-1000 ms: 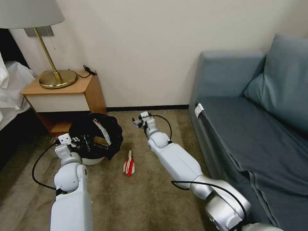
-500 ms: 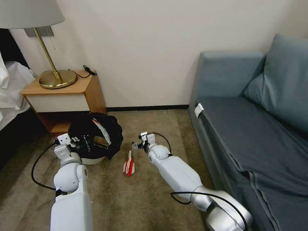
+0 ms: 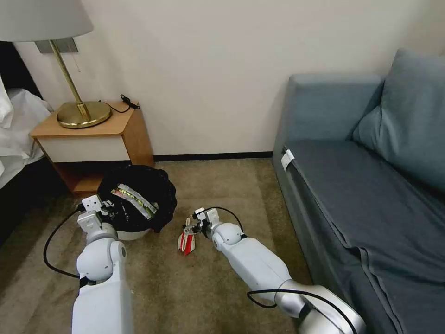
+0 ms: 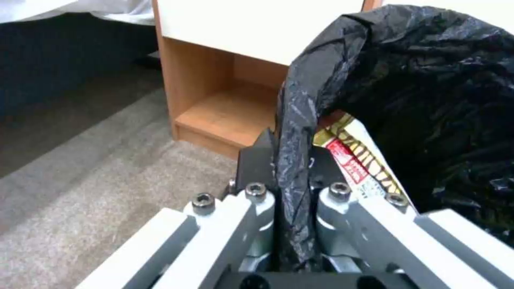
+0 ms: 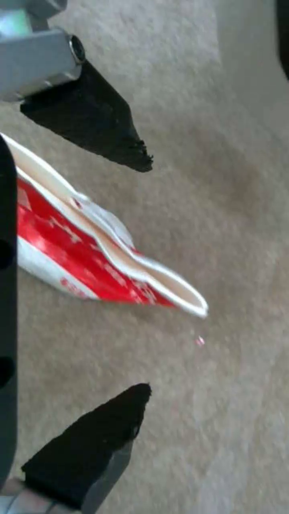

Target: Pick up the trash bin, then pick up the garbage on the floor and place it into the trash bin.

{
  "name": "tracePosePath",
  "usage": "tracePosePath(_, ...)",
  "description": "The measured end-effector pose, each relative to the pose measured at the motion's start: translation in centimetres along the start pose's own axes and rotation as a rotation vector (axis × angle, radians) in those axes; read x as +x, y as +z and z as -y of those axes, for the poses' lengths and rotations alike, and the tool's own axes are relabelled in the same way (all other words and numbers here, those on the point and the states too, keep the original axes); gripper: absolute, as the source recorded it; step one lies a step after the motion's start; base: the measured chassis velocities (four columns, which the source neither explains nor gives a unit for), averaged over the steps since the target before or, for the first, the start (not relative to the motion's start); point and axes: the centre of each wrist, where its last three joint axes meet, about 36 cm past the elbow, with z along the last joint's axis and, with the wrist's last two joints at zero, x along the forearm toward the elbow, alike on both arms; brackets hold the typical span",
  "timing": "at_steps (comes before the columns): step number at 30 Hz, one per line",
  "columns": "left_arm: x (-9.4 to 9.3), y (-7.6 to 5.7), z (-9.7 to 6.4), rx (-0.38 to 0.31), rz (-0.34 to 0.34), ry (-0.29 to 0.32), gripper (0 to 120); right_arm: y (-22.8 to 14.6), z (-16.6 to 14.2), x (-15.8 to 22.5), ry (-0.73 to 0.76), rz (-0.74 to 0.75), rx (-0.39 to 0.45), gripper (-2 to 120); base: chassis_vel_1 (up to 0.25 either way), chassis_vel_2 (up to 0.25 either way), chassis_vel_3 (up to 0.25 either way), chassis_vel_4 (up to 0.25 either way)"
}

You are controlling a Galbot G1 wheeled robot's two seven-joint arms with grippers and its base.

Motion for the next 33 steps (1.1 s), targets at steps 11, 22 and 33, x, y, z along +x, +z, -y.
tracePosePath(11, -0.1, 0.4, 0.3, -0.01, -0.002, 0.0, 4, 2.4, -0.2, -0.3, -0.023, -0.014, 0.042, 100, 0.0, 0.0, 0.0, 0.0)
tracePosePath(22, 0.1, 0.5, 0.4, -0.014, -0.002, -0.005, 4, 3.6, 0.2, -0.5, -0.075, 0.013, 0.066, 100, 0.0, 0.0, 0.0, 0.0)
tracePosePath(33, 0.5, 0.3, 0.3, -0.016, 0.006, -0.012, 4, 4.9, -0.4, -0.5, -0.152, 0.022, 0.031, 100, 0.0, 0.0, 0.0, 0.0)
